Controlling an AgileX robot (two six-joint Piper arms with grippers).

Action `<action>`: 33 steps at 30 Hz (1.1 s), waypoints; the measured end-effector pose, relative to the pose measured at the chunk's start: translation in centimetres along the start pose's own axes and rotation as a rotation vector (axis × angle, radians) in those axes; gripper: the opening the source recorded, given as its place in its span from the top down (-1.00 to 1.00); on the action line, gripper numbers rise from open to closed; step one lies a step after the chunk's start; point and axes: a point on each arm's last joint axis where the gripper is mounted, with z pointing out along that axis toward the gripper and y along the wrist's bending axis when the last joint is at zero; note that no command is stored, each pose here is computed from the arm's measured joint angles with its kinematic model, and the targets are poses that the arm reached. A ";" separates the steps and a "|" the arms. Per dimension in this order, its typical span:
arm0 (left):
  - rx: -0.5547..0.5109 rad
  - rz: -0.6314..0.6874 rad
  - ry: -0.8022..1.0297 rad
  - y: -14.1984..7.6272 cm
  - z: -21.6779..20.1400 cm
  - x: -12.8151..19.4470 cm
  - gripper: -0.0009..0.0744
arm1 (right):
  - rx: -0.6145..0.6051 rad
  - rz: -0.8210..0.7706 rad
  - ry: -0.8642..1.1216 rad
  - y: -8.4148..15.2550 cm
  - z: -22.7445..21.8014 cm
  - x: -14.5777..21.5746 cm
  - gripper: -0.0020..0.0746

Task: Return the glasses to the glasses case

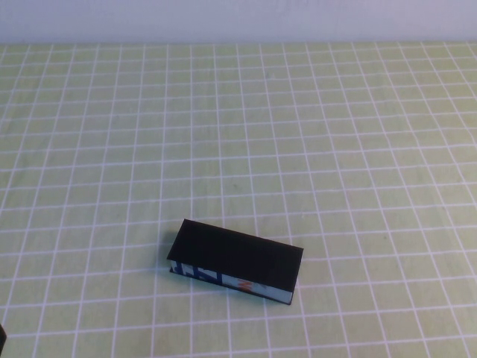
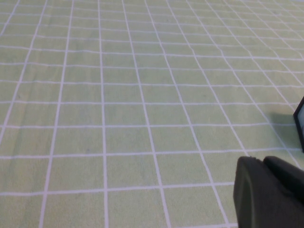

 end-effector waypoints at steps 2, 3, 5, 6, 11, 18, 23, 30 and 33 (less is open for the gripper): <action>0.000 0.000 0.000 0.0 0.0 0.0 0.99 | 0.000 0.000 0.000 0.0 0.0 0.0 0.99; 0.000 0.000 0.000 0.0 0.0 0.0 0.99 | 0.000 0.000 0.000 0.0 0.0 0.0 0.99; 0.000 0.000 0.000 0.0 0.0 0.0 0.99 | 0.000 0.000 0.000 0.0 0.0 0.0 0.99; 0.000 0.000 0.000 0.0 0.0 0.0 0.99 | 0.000 0.000 0.000 0.0 0.0 0.0 0.99; 0.000 0.000 0.000 0.0 0.0 0.0 0.99 | 0.000 0.000 0.000 0.0 0.0 0.0 0.99; 0.000 0.000 0.000 0.0 0.0 0.0 0.99 | 0.000 0.000 0.000 0.0 0.0 0.0 0.99; 0.000 0.000 0.000 0.0 0.0 0.0 0.99 | 0.025 0.017 0.000 -0.1 0.0 0.0 0.99; 0.000 -0.002 0.000 0.0 0.0 0.0 0.99 | 0.277 0.126 -0.027 -1.2 -0.1 0.0 0.99; 0.000 -0.002 0.000 0.0 0.0 0.0 0.99 | 0.370 0.134 -0.056 -1.5 -0.5 0.3 0.99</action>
